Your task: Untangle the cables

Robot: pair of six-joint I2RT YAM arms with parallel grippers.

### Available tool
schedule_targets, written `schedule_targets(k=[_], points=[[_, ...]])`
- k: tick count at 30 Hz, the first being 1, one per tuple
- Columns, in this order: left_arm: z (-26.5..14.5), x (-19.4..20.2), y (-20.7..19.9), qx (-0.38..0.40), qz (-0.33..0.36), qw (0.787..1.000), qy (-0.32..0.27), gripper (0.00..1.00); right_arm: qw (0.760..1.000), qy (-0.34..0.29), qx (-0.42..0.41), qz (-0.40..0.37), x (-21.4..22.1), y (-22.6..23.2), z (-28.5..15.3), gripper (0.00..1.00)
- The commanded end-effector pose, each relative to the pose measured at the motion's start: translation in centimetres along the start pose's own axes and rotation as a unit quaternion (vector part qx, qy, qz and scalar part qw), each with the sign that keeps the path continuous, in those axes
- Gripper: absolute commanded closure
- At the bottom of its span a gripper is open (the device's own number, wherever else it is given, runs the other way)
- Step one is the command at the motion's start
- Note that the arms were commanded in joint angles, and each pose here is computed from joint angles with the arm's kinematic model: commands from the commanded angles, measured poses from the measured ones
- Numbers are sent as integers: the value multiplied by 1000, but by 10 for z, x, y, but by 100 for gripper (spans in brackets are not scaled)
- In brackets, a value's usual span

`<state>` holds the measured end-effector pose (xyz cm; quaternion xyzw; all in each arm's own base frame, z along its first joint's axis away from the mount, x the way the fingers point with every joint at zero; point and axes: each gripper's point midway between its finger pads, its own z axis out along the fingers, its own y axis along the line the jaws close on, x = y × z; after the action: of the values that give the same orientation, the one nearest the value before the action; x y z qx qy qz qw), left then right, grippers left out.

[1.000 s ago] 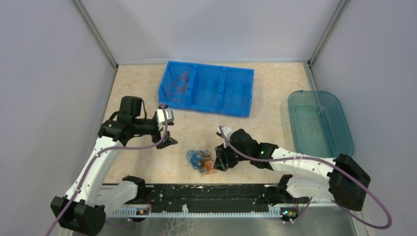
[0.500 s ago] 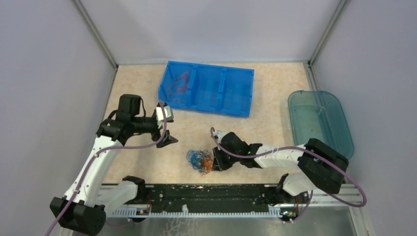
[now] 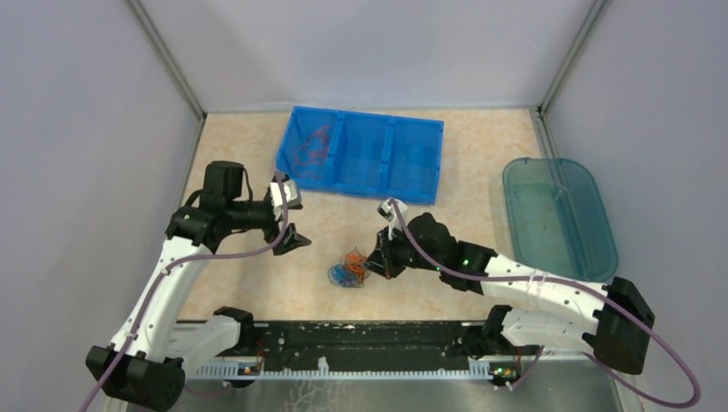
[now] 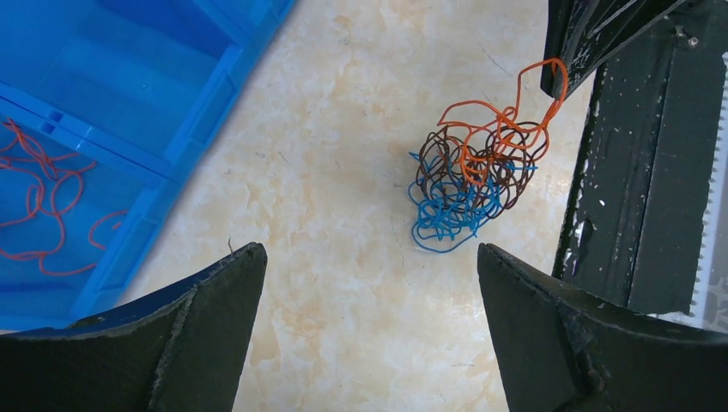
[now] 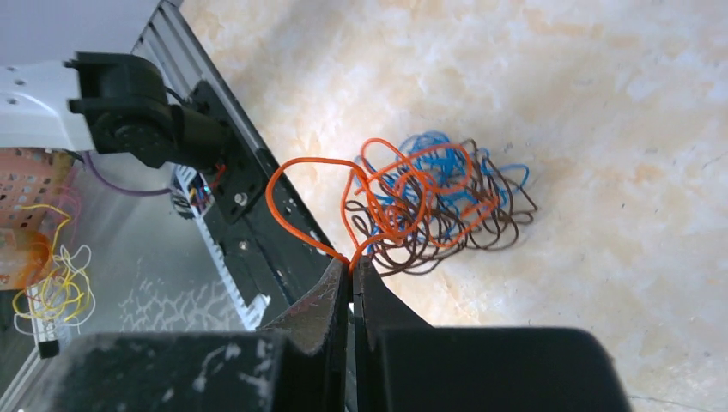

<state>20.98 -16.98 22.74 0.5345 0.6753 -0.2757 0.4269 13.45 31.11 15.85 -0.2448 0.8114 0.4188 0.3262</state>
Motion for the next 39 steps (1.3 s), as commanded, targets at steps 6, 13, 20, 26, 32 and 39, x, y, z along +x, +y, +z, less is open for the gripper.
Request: schedule_targets(k=[6,13,20,26,32,39], points=[[-11,-33,-3,2,24,999,-39,3,993,-66,-60,-74,-72,54,-27,100],[-18,-44,-15,18,33,998,-57,6,985,-97,-94,-104,-98,71,-29,100],[-18,-52,-31,51,19,995,-79,10,980,-100,-119,-123,-111,83,-14,100],[-12,-53,-41,76,16,994,-80,18,978,-105,-139,-118,-118,88,0,100],[-6,-45,-51,100,18,993,-63,23,977,-95,-156,-112,-121,91,17,100],[3,-27,-50,102,3,994,-34,30,980,-84,-156,-93,-122,89,27,100]])
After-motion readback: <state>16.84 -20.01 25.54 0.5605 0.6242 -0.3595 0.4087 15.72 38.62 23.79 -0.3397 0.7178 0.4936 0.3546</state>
